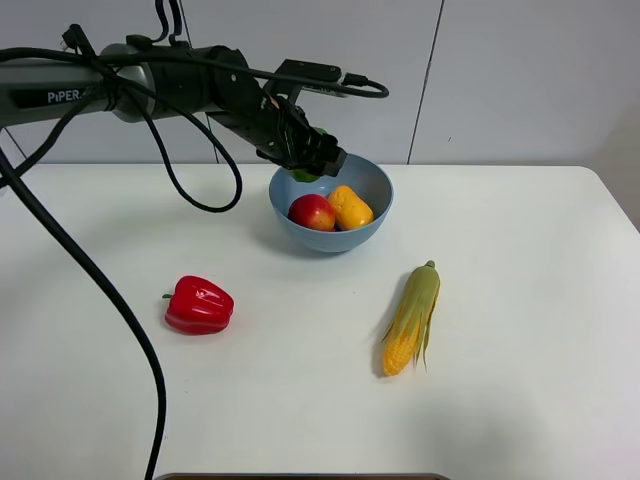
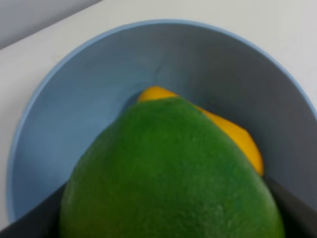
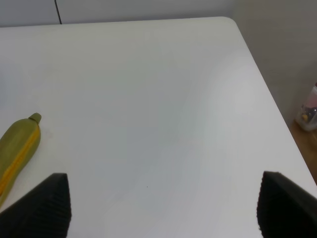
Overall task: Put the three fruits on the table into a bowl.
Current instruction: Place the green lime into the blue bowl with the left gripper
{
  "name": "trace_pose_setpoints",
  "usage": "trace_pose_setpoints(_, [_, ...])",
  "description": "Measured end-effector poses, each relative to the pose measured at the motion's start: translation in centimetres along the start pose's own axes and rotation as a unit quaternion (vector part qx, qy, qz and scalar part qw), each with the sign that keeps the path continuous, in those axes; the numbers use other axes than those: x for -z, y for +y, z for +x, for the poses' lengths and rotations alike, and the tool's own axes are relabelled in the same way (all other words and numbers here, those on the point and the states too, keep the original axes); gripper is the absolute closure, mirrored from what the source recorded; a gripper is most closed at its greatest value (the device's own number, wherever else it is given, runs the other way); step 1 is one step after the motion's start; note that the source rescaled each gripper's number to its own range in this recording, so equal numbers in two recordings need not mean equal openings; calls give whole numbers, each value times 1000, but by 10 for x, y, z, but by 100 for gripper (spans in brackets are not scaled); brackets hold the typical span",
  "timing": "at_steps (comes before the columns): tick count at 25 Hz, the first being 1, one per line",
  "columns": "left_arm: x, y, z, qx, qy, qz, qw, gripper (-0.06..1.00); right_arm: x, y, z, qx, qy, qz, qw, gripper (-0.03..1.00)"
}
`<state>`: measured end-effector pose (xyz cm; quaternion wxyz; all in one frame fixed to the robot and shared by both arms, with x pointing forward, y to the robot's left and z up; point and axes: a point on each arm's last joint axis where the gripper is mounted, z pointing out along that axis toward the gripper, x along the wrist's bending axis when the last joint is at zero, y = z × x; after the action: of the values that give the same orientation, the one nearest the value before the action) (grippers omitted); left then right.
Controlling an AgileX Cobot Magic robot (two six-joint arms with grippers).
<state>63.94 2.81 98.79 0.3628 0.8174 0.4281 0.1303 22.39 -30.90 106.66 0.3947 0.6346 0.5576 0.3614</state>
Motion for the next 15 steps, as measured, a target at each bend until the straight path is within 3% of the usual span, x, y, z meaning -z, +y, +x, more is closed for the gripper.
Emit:
trace_pose_setpoints(9, [-16, -6, 3, 4, 6, -9, 1000, 93, 0, 0, 0, 0, 0, 0, 1000, 48])
trace_pose_setpoints(10, [-16, -6, 3, 4, 6, -9, 1000, 88, 0, 0, 0, 0, 0, 0, 1000, 48])
trace_pose_setpoints(12, [-16, -6, 3, 4, 7, -12, 1000, 65, 0, 0, 0, 0, 0, 0, 1000, 48])
trace_pose_setpoints(15, [-16, -6, 3, 4, 7, -12, 1000, 23, 0, 0, 0, 0, 0, 0, 1000, 48])
